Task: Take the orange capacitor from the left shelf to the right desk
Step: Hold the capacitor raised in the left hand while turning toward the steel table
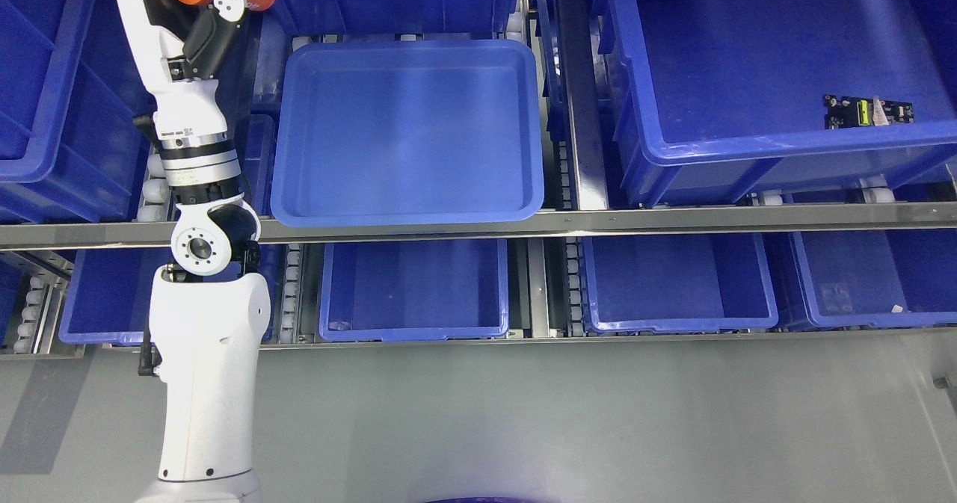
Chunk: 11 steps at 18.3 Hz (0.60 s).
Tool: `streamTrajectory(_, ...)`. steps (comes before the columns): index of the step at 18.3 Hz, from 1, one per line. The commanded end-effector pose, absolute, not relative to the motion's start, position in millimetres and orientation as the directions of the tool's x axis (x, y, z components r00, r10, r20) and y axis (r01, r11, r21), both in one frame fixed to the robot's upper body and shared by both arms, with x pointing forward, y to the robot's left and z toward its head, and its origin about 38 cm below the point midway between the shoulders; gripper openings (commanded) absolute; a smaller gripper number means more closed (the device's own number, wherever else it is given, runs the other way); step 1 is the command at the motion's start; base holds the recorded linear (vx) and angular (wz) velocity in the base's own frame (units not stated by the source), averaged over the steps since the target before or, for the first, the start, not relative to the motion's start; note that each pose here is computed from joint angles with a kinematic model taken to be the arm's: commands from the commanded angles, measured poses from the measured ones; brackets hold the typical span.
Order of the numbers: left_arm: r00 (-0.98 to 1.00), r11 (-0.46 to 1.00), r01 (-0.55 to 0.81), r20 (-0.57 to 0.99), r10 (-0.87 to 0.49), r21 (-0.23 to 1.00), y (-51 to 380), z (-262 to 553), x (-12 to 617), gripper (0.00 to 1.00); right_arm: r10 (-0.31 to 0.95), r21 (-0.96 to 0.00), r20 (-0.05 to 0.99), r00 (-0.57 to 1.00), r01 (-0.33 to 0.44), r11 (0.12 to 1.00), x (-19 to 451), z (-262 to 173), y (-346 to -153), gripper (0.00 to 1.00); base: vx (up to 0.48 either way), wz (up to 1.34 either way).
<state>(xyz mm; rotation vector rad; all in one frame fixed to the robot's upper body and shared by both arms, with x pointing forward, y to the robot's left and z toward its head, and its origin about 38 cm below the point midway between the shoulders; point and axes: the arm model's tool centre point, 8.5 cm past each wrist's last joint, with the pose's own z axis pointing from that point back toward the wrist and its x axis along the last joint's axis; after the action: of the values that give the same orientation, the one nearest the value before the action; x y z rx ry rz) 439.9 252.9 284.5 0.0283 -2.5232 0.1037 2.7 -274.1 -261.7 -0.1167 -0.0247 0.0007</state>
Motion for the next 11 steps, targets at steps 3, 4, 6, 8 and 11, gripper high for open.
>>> streamTrajectory(3, -0.888, 0.999, -0.014, 0.461, 0.007, -0.042, 247.3, 319.9, 411.6, 0.01, -0.005, -0.134, 0.023, 1.000, 0.008, 0.991, -4.3, -260.9, -285.4, 1.00, -0.015, 0.00)
streamTrajectory(4, -0.888, 1.000, -0.003, 0.460, 0.011, -0.030, 243.9, 319.1, 409.5, 0.01, -0.005, -0.134, 0.023, 1.000, 0.008, 0.991, -4.3, -260.9, -285.4, 1.00, -0.029, -0.02)
streamTrajectory(6, -0.899, 1.000, 0.016, 0.437, 0.016, -0.003, 239.3, 325.0, 403.6, 0.01, -0.005, -0.134, 0.023, 1.000, 0.008, 0.991, -4.3, -260.9, -285.4, 1.00, -0.041, -0.02)
streamTrajectory(8, -0.912, 0.999, 0.031, 0.409, 0.023, 0.013, 234.9, 327.9, 399.8, 0.01, -0.005, -0.134, 0.021, 1.000, 0.008, 0.991, -4.4, -260.9, -285.4, 1.00, -0.066, -0.04)
streamTrajectory(11, -0.940, 0.999, 0.045, 0.339, 0.036, 0.019, 230.0, 329.3, 390.5, 0.01, -0.005, -0.134, 0.023, 1.000, 0.008, 0.991, -4.3, -260.9, -285.4, 1.00, -0.103, -0.05)
